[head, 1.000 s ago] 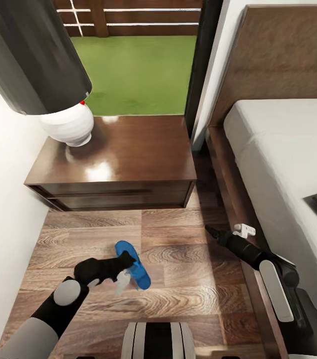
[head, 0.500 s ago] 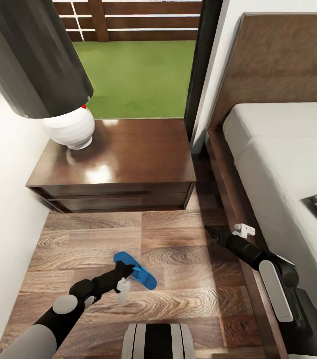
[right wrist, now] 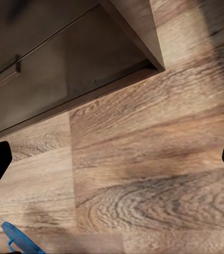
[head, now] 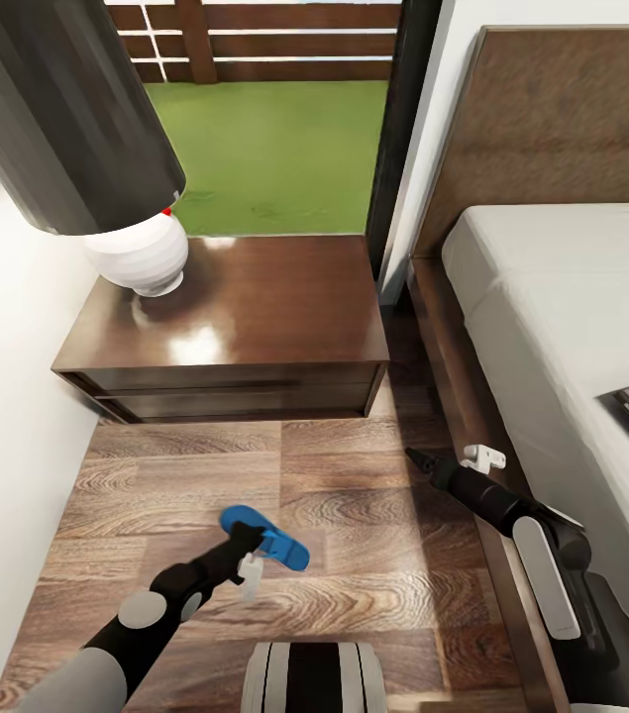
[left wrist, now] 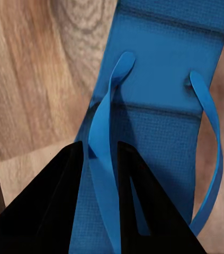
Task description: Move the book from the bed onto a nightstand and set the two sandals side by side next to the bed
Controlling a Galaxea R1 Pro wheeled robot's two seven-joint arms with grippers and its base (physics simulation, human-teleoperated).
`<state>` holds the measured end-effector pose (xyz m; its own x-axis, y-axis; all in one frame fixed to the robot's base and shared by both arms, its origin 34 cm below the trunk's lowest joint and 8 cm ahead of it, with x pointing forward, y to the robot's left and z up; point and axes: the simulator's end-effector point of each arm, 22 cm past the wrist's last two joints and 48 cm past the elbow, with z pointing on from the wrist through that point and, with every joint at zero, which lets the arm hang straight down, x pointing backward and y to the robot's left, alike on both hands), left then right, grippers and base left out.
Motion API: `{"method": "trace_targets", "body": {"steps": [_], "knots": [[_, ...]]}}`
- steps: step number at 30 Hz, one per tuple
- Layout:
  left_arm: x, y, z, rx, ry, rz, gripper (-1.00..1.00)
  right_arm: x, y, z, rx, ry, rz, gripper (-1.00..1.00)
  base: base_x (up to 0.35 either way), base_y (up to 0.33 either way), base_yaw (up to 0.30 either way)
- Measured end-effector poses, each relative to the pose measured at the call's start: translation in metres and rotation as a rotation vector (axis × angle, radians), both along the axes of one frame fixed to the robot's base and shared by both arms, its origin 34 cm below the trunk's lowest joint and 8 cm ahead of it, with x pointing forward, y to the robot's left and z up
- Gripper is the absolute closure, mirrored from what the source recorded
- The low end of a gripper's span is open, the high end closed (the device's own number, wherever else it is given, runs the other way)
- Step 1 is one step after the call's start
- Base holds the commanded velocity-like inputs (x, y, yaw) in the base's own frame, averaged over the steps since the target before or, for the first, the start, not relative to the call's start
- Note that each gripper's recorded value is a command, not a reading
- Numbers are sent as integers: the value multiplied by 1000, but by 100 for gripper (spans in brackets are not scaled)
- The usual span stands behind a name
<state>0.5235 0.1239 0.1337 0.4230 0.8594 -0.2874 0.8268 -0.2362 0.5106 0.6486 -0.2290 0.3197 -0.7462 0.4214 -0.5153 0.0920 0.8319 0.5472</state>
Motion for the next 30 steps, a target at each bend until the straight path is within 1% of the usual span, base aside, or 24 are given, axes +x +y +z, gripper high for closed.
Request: {"method": "trace_targets", "body": {"steps": [4, 11, 15, 18, 20, 22, 30], "knots": [[0, -8, 1, -12, 2, 5, 100, 0, 0, -1, 0, 1, -1, -100, 0, 0, 0], [4, -8, 3, -31, 3, 44, 100, 0, 0, -1, 0, 0, -1, -100, 0, 0, 0], [5, -10, 4, -33, 1, 46, 100, 0, 1, -1, 2, -1, 0, -100, 0, 0, 0], [4, -9, 3, -24, -1, 44, 100, 0, 2, 0, 1, -2, 0, -100, 0, 0, 0], [6, -5, 1, 4, -12, 39, 100, 0, 2, 0, 2, -2, 1, -100, 0, 0, 0], [8, -3, 1, 16, -18, 43, 100, 0, 2, 0, 3, -2, 1, -100, 0, 0, 0], [6, -5, 0, 19, -12, 44, 100, 0, 2, 0, 3, -2, 1, -100, 0, 0, 0]]}}
